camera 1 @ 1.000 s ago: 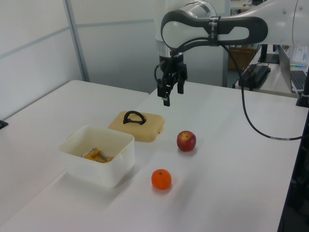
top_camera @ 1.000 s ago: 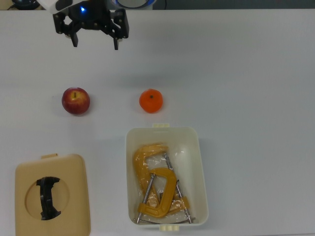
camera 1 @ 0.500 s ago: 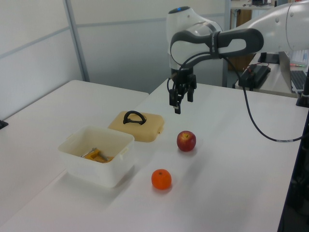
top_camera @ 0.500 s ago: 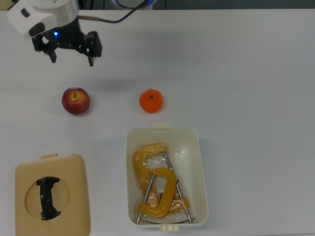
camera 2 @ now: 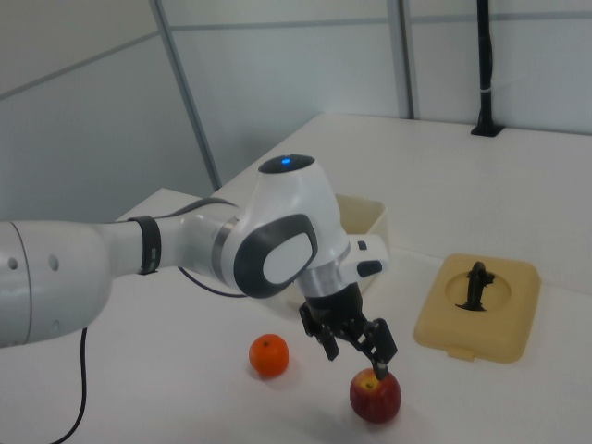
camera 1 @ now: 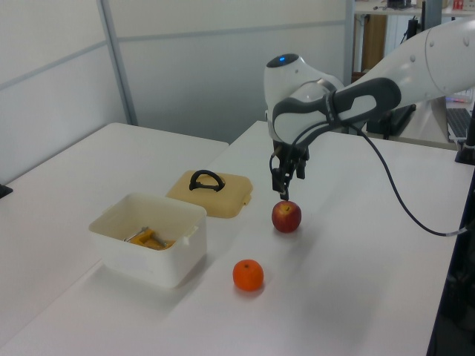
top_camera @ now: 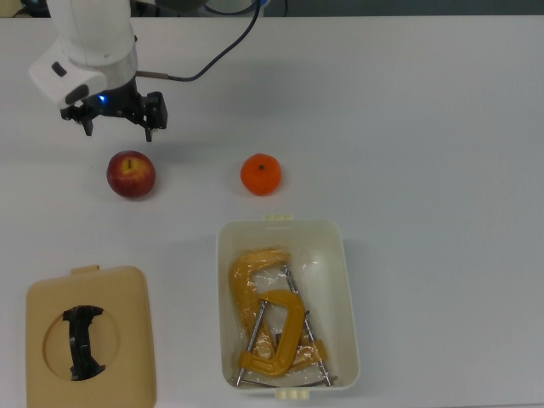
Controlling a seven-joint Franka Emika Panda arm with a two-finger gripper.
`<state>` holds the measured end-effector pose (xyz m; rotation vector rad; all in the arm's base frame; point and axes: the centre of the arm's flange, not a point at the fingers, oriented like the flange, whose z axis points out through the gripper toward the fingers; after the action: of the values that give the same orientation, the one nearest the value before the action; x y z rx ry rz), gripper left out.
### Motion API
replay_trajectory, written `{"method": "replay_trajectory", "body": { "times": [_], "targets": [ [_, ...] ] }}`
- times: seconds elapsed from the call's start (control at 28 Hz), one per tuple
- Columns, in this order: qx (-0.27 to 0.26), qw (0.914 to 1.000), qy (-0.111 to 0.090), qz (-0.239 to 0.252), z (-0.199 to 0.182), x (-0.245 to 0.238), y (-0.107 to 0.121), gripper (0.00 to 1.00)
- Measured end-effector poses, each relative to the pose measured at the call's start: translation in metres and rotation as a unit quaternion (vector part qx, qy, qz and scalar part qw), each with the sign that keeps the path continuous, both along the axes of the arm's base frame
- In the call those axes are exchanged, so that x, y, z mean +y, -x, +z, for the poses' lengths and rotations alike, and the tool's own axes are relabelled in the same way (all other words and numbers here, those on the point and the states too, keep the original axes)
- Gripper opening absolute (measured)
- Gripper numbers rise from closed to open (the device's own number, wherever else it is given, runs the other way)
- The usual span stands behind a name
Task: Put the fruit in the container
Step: 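Close the gripper around the red apple and lift it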
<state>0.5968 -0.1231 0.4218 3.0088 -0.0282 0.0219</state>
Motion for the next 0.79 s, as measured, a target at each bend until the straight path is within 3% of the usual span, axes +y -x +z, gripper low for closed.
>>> {"method": "replay_trajectory", "body": {
  "times": [0.79],
  "targets": [
    [-0.004,0.999,0.042,-0.015,-0.068,0.001,-0.017,1.0]
  ]
}}
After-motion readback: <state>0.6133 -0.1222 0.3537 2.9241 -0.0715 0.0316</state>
